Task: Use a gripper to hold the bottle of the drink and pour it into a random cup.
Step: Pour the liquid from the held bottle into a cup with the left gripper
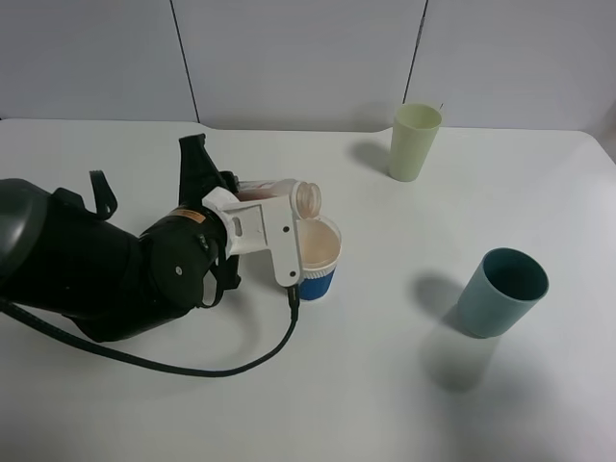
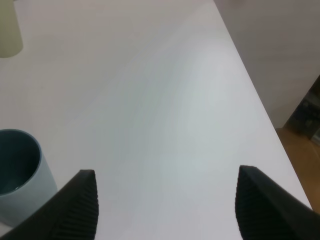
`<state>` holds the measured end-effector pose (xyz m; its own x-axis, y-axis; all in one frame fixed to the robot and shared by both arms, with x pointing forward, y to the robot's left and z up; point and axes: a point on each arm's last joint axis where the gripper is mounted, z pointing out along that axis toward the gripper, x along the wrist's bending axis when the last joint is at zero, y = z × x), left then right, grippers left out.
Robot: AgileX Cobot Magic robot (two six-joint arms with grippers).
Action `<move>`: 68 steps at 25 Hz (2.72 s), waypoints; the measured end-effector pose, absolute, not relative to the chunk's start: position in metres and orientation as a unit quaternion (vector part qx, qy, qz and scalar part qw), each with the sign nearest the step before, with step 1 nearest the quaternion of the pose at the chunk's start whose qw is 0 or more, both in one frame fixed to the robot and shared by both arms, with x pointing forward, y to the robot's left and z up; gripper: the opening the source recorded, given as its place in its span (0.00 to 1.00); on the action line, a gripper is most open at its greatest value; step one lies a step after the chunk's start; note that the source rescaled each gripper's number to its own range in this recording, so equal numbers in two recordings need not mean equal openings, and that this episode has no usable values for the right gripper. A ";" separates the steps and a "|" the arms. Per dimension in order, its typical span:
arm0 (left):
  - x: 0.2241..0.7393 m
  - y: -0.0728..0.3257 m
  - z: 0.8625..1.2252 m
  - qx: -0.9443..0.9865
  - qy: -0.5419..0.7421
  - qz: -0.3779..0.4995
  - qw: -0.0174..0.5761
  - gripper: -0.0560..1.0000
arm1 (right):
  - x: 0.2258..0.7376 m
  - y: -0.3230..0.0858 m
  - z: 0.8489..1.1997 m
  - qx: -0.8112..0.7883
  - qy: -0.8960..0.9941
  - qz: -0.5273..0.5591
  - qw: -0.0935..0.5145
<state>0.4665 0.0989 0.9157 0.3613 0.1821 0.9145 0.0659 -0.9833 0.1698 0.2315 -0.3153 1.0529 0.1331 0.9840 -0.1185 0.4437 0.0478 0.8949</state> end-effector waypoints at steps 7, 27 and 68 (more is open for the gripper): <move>0.470 0.102 0.919 0.813 0.055 0.579 0.041 0.08 | 0.231 -0.315 1.053 0.616 0.580 0.312 0.433; 0.472 0.100 0.921 0.803 -0.001 0.595 0.010 0.08 | 0.231 -0.315 1.053 0.616 0.580 0.312 0.433; 0.476 0.106 0.922 0.800 -0.039 0.597 -0.034 0.08 | 0.231 -0.315 1.053 0.616 0.580 0.312 0.433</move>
<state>0.4761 0.1059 0.9218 0.2836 -0.1033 0.9534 -0.0218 -0.9946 -0.1013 0.2315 -0.3153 1.0529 0.1331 0.9840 -0.1185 0.4437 0.0478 0.8949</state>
